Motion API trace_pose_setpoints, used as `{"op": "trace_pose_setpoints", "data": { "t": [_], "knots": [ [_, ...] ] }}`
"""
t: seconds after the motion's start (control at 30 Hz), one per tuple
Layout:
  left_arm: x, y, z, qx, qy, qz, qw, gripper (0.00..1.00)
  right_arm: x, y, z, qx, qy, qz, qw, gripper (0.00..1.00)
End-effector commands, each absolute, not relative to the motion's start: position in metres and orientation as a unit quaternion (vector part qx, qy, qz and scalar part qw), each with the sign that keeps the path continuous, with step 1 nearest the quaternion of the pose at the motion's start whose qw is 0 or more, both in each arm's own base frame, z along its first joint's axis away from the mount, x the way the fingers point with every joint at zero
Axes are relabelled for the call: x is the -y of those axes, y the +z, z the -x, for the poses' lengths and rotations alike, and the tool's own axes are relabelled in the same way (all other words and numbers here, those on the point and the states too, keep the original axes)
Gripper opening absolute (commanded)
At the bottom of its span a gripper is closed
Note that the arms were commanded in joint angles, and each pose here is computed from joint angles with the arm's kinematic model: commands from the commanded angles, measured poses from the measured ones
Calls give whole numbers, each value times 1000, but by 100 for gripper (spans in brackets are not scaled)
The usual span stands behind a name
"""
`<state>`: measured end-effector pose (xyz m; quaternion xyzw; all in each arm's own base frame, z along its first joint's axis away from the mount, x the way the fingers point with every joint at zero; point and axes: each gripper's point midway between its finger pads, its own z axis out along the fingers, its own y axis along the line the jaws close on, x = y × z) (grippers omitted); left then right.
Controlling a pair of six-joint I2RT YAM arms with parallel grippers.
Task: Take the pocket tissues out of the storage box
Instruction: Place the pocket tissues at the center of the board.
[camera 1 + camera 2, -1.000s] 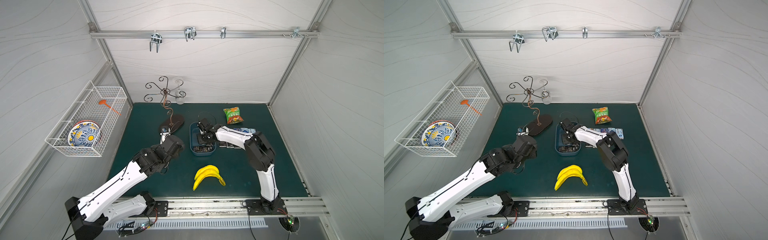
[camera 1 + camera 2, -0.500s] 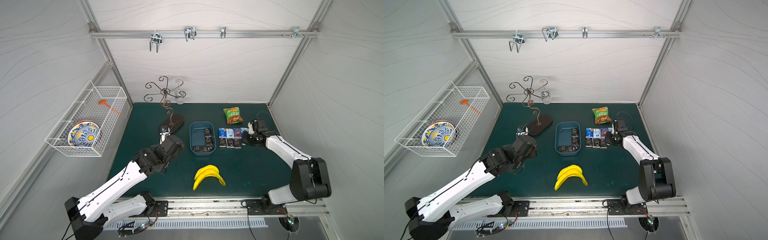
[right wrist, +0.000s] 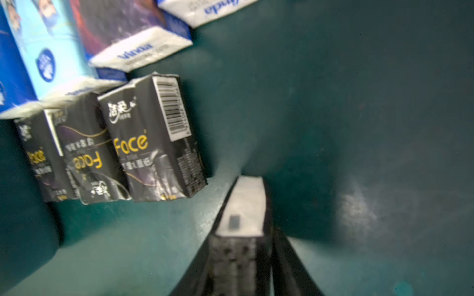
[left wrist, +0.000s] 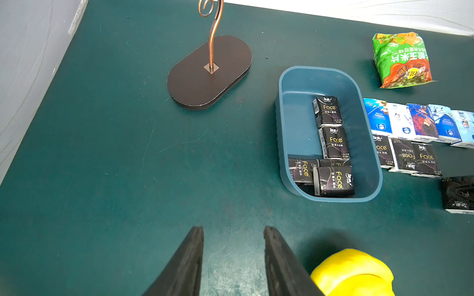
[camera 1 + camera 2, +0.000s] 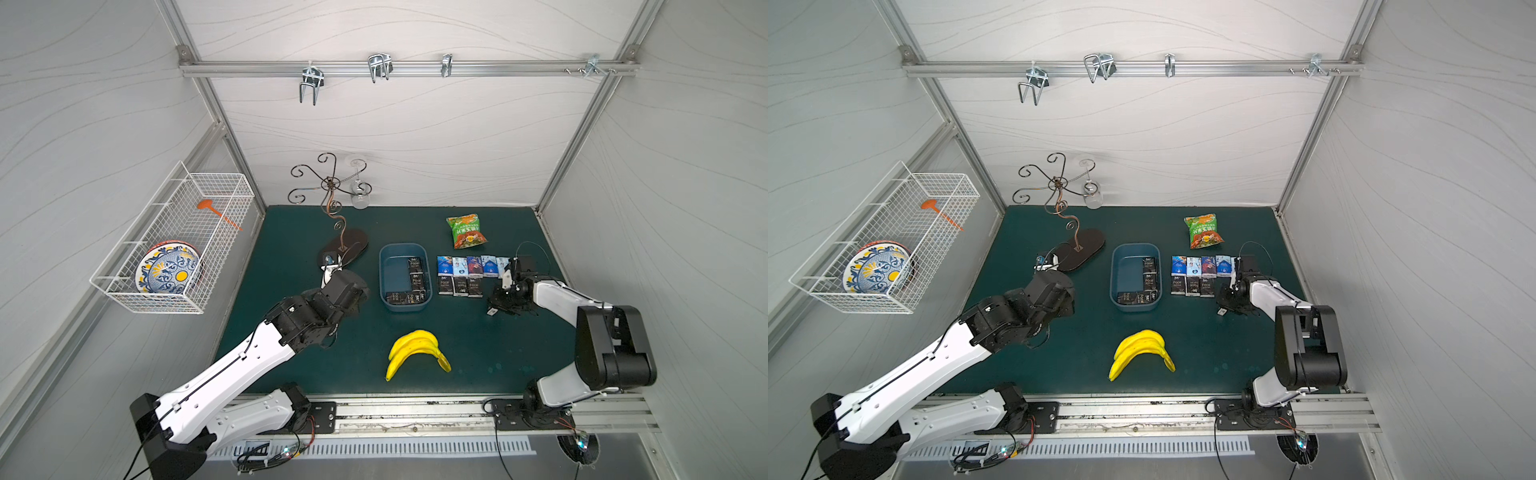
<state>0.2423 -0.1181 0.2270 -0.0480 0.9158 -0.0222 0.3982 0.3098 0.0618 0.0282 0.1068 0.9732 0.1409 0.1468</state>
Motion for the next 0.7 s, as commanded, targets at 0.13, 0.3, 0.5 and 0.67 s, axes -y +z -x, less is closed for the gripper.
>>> {"op": "trace_pose_setpoints", "data": {
  "t": [0.13,0.3,0.5,0.67],
  "knots": [
    [130,246,-252,-906,-49,49,418,43,-56,40,-315,-973,132,-106,157,45],
    [131,248,-252,-905,-51,49,420,43,-52,70,-315,-968,125,-101,191,46],
    [131,249,-251,-905,-56,51,419,43,-54,71,-312,-969,129,-94,187,32],
    [131,251,-249,-905,-60,51,419,43,-58,66,-312,-969,134,-94,184,34]
  ]
}}
